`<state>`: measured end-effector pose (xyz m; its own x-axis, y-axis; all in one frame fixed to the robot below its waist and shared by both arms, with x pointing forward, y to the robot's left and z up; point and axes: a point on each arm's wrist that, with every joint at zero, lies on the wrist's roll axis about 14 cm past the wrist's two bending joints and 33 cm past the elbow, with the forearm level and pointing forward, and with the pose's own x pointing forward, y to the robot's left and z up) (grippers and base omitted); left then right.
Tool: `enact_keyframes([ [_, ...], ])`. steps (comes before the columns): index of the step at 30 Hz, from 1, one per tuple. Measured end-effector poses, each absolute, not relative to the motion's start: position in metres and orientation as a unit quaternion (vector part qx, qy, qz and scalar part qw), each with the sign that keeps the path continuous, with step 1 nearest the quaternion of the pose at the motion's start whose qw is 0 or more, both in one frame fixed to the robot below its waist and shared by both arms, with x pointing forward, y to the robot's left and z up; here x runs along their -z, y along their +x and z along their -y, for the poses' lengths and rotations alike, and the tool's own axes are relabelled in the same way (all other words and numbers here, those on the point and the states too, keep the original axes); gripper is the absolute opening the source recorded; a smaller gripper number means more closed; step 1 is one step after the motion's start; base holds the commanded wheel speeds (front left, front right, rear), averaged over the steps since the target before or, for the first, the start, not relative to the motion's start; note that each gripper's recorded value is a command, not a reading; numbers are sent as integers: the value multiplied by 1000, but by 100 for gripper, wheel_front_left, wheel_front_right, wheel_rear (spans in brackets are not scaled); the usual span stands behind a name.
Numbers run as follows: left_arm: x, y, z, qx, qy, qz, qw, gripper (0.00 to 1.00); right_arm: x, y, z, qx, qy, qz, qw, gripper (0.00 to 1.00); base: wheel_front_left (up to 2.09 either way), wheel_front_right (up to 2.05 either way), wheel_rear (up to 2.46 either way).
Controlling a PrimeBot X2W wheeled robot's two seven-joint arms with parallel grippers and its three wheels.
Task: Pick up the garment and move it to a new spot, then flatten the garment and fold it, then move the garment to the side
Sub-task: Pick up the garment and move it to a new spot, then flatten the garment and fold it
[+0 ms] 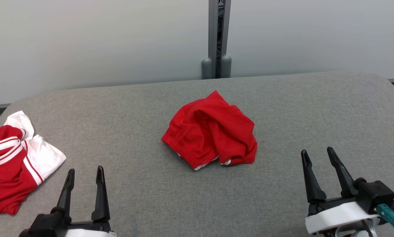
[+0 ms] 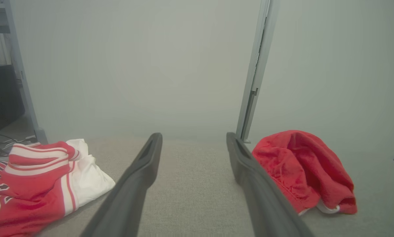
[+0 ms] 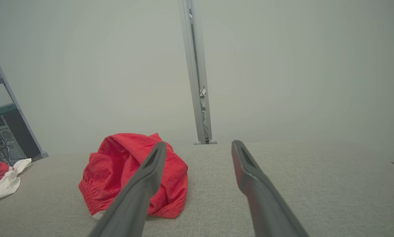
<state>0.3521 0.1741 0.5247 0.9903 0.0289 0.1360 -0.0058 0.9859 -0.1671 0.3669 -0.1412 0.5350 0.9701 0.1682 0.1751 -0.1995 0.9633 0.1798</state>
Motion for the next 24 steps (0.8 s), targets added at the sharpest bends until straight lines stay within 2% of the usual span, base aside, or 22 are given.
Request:
enact_keyframes([
  [16, -501, 345, -170, -9, -87, 32, 996, 100, -534, 366, 141, -96, 95, 78, 988, 100, 0, 0, 0],
  [24, -486, 354, -140, 40, -98, 4, 994, 100, -530, 370, 135, -103, 96, 70, 987, 100, 0, 0, 0],
])
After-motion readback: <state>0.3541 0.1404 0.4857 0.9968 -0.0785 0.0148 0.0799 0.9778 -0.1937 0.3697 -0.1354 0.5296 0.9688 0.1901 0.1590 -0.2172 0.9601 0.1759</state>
